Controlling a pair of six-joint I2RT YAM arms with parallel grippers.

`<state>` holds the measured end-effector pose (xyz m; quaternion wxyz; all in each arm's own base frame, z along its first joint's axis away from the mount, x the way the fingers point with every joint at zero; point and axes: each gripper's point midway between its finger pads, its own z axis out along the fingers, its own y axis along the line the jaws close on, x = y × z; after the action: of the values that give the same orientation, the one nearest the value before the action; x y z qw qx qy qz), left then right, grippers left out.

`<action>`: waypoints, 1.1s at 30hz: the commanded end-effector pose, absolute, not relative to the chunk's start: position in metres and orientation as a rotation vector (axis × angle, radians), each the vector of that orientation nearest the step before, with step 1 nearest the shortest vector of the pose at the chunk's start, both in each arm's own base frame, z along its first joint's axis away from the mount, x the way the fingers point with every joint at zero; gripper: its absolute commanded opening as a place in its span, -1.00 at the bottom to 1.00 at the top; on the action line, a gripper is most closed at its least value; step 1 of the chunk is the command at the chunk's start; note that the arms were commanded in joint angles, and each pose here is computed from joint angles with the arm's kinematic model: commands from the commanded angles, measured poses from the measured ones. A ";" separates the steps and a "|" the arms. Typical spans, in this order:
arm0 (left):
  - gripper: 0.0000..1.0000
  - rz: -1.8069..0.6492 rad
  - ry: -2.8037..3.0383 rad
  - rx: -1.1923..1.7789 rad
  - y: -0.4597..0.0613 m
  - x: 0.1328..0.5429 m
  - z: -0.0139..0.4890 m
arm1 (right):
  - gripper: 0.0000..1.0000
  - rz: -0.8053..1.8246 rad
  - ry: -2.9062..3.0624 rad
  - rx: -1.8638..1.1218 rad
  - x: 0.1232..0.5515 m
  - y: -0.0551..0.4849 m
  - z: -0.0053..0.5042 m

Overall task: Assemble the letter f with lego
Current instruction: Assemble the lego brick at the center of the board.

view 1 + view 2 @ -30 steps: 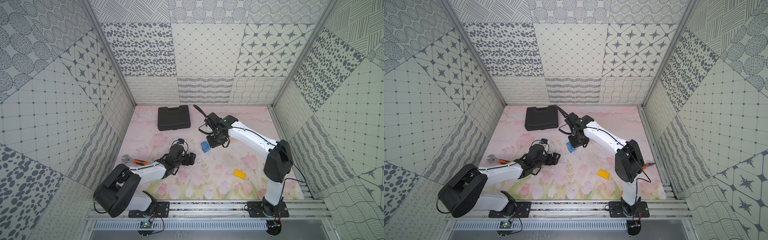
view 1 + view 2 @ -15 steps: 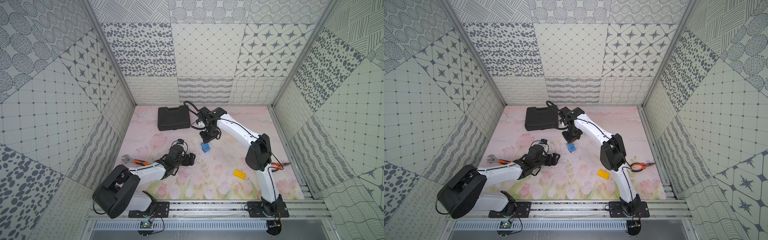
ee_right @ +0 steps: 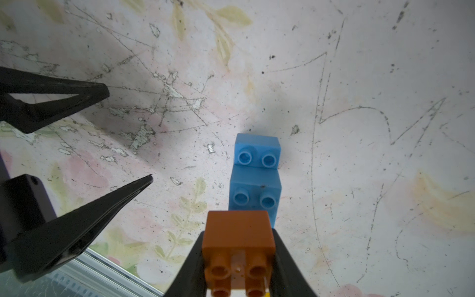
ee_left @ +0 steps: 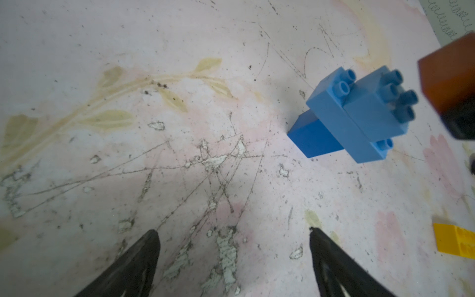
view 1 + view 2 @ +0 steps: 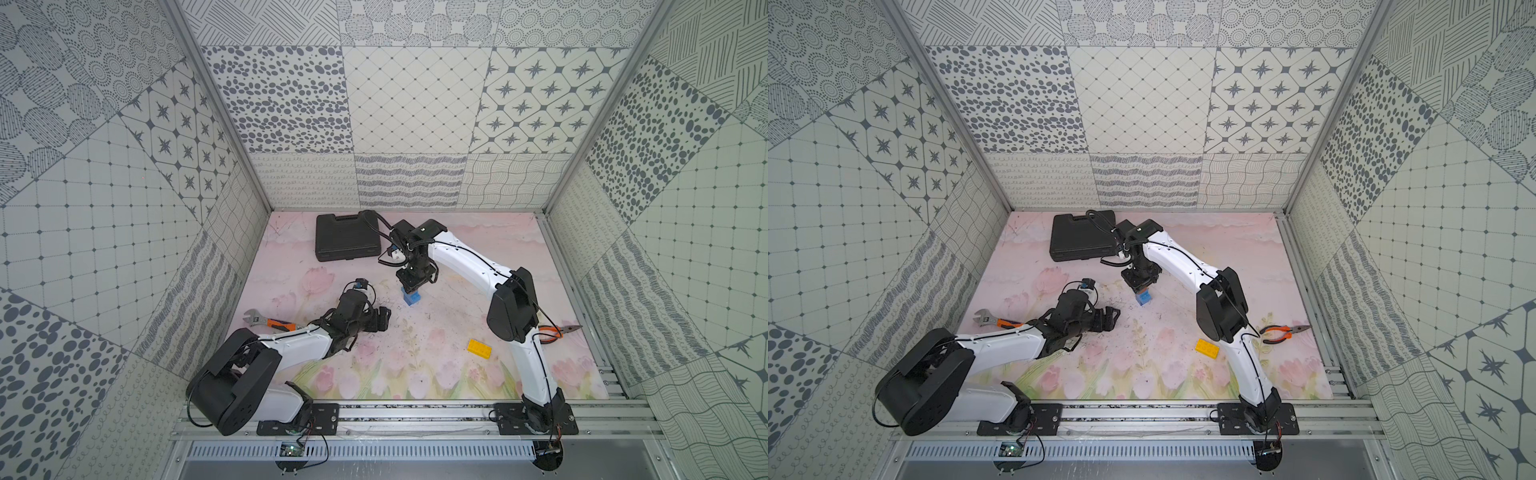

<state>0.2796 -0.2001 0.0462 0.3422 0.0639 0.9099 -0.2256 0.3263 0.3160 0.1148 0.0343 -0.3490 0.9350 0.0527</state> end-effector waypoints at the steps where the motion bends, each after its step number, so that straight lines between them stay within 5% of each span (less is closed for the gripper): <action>1: 0.84 -0.586 2.342 0.181 -0.202 0.282 0.048 | -0.41 0.128 2.847 -1.102 0.331 0.317 0.107; 33: 0.88 -0.742 2.081 0.317 -0.206 0.258 0.093 | -0.42 0.078 2.848 -1.141 0.334 0.313 0.094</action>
<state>0.2578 -0.1980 0.0752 0.4085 0.1006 0.8628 -0.2804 0.3372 0.3132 0.1071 0.0516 -0.3620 0.9303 0.0282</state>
